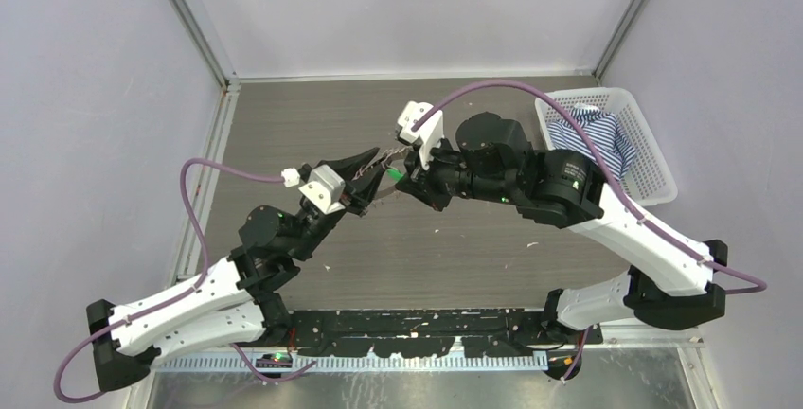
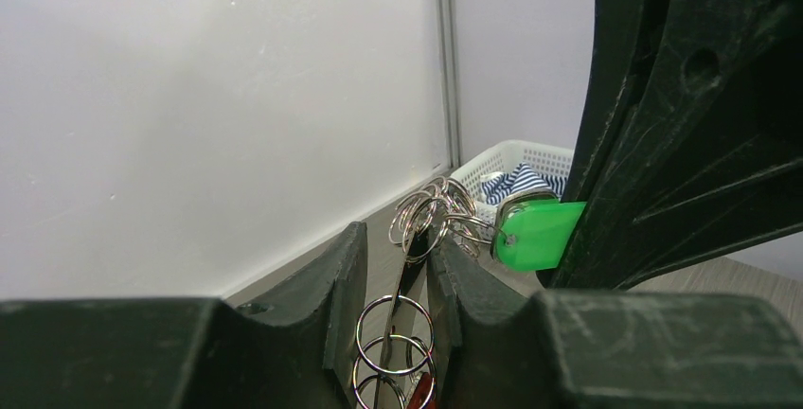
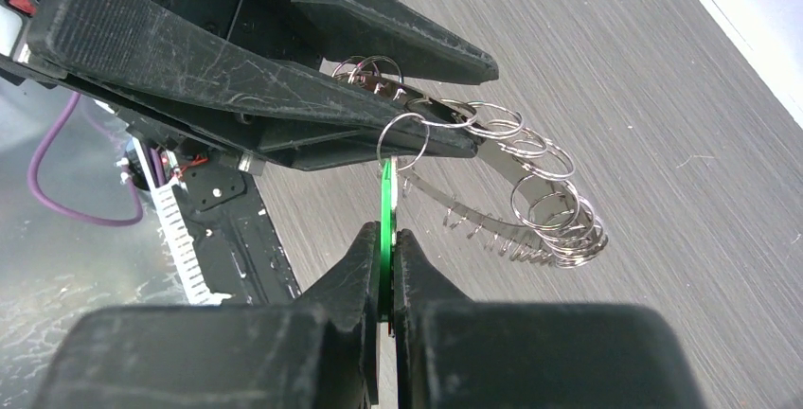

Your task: Remove the keys from the keyring

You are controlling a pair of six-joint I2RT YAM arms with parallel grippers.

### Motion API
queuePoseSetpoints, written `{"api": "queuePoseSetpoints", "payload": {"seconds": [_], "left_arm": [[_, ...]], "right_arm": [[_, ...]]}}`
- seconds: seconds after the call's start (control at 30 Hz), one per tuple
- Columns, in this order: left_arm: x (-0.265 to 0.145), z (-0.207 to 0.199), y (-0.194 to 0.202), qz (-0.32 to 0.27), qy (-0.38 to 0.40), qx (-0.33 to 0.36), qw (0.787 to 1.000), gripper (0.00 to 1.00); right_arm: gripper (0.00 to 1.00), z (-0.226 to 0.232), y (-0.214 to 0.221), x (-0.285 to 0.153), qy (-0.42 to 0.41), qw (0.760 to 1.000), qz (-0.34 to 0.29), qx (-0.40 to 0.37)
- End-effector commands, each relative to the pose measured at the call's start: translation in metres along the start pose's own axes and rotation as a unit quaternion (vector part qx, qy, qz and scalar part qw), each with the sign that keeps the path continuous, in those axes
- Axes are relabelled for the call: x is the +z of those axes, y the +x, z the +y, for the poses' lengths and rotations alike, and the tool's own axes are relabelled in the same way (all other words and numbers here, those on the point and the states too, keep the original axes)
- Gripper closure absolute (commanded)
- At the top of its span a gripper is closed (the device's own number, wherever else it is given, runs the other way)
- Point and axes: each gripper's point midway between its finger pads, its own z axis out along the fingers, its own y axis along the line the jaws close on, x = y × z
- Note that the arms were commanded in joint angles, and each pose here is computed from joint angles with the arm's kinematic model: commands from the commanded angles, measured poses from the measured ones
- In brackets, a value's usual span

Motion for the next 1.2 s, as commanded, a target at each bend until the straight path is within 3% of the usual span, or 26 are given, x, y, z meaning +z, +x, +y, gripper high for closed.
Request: {"api": "queuePoseSetpoints", "payload": {"seconds": [0.0,0.3,0.57,1.0,1.17], "left_arm": [[-0.008,0.052,-0.047,-0.064,-0.116,-0.009,0.991,0.99],[-0.01,0.047,-0.057,-0.078,-0.094,-0.006,0.992,0.99],[-0.008,0.033,-0.055,-0.078,-0.056,0.009,0.995,0.99],[-0.007,0.047,-0.069,-0.101,-0.097,-0.006,0.99,0.99],[-0.001,0.045,-0.074,-0.11,-0.092,0.006,0.99,0.99]], "right_arm": [[0.99,0.024,0.026,-0.019,-0.046,0.998,0.037,-0.006],[0.99,-0.018,0.033,-0.016,0.082,0.995,0.053,-0.026],[0.99,-0.037,0.032,-0.011,0.14,0.988,0.056,-0.019],[0.99,-0.001,0.056,0.008,0.077,0.99,0.109,-0.047],[0.99,0.023,0.058,0.02,0.03,0.994,0.099,-0.042]]}}
